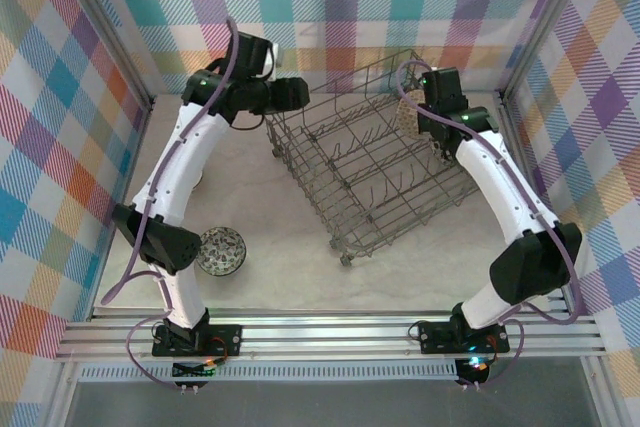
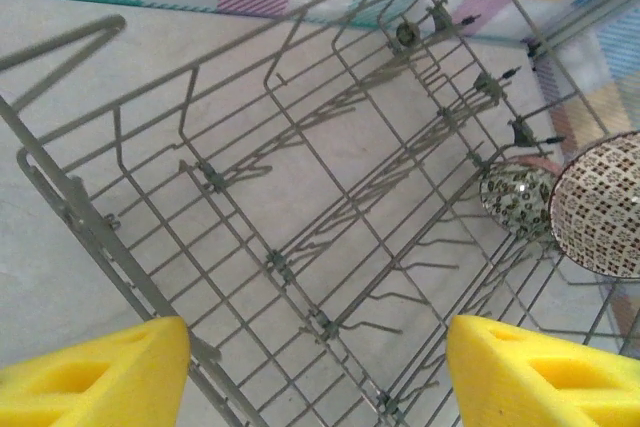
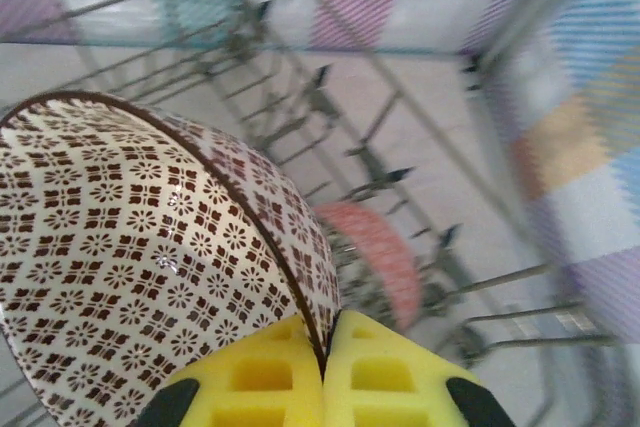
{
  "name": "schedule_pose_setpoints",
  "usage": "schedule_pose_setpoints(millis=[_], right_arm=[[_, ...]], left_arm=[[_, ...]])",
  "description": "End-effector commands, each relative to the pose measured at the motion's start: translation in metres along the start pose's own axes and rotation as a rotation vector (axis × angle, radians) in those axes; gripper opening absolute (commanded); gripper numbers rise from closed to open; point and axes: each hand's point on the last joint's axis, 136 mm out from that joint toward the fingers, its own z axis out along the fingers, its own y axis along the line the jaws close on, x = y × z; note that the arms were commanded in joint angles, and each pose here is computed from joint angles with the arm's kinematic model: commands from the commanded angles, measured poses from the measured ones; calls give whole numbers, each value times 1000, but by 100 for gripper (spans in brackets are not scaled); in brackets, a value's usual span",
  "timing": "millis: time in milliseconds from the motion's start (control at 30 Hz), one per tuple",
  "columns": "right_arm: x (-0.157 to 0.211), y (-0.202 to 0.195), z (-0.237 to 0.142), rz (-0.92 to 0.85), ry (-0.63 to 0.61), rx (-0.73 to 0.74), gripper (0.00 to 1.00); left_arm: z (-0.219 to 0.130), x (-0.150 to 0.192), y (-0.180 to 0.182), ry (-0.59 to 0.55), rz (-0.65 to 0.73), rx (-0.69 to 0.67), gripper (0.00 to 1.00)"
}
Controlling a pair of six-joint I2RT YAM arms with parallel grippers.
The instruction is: Load the bowls into the dish rack
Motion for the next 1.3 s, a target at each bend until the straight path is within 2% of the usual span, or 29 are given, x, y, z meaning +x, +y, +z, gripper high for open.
schedule_pose_setpoints(millis=[0,167,367,833,1267], right_arm=[[-38,-44,-10,-72,-118,273,0],[-29,-48,-3,-181,-107,399,0],[-21,-30,2,-301,-101,450,0],[31,-33,15,-365,5,530,0],[37,-21,32,-430,47,571,0]], left_arm=[[1,-6,-15,4,33,129,69],[21,-3,-3,39,61,154,69],[32,-2,5,62,48,194,69],[52,17,22,121,39,158,69],[63,22,27,144,42,161,69]])
